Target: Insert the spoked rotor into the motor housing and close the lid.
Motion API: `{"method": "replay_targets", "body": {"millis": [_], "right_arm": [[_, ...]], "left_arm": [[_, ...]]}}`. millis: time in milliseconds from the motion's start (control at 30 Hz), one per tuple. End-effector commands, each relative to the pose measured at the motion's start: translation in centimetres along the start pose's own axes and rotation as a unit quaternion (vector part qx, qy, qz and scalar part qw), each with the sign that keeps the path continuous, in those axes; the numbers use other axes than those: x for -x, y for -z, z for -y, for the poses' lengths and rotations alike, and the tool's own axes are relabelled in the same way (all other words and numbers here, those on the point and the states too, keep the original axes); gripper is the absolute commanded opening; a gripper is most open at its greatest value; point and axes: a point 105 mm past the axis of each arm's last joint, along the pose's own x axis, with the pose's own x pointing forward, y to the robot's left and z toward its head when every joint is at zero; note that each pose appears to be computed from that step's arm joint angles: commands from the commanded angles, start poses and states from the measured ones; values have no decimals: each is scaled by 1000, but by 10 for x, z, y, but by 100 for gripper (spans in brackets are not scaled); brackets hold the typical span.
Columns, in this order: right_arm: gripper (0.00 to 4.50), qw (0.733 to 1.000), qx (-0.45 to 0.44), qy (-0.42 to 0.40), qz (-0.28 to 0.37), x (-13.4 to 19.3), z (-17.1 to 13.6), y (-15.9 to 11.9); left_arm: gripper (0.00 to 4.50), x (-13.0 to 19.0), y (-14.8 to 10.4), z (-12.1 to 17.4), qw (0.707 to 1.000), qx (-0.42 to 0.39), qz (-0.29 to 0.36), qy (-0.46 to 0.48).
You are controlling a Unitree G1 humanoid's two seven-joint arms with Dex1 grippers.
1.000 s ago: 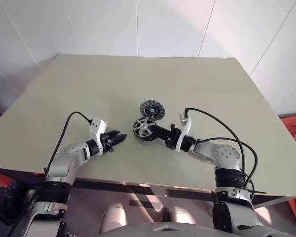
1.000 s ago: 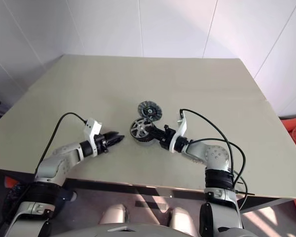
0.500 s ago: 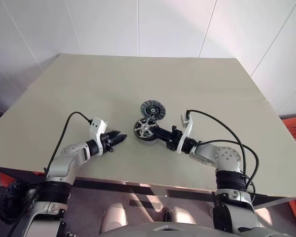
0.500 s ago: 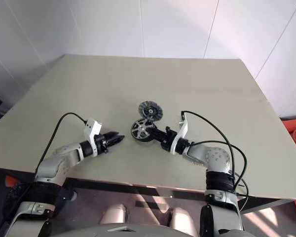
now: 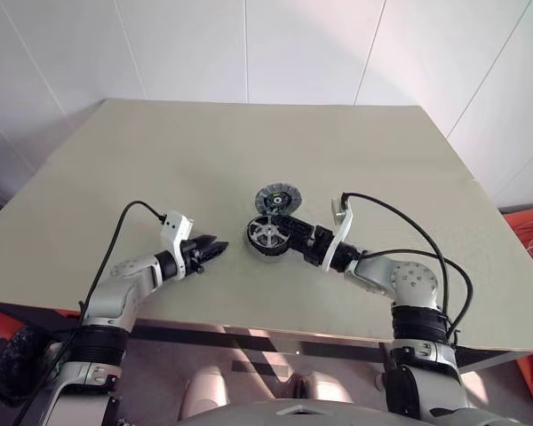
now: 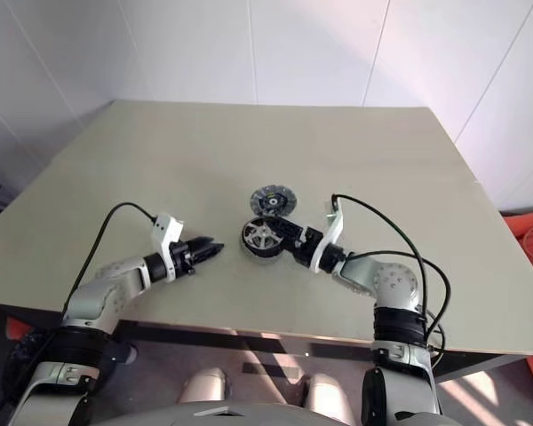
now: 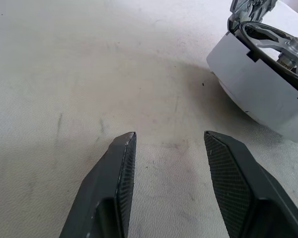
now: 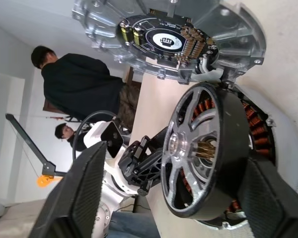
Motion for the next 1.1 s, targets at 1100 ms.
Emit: {"method": "replay_targets", "body": {"millis": [1100], "right_arm": [[382, 976, 212, 51, 16, 8, -14, -21]], "left_arm": [[230, -8, -15, -1, 1000, -14, 22, 6]]}}
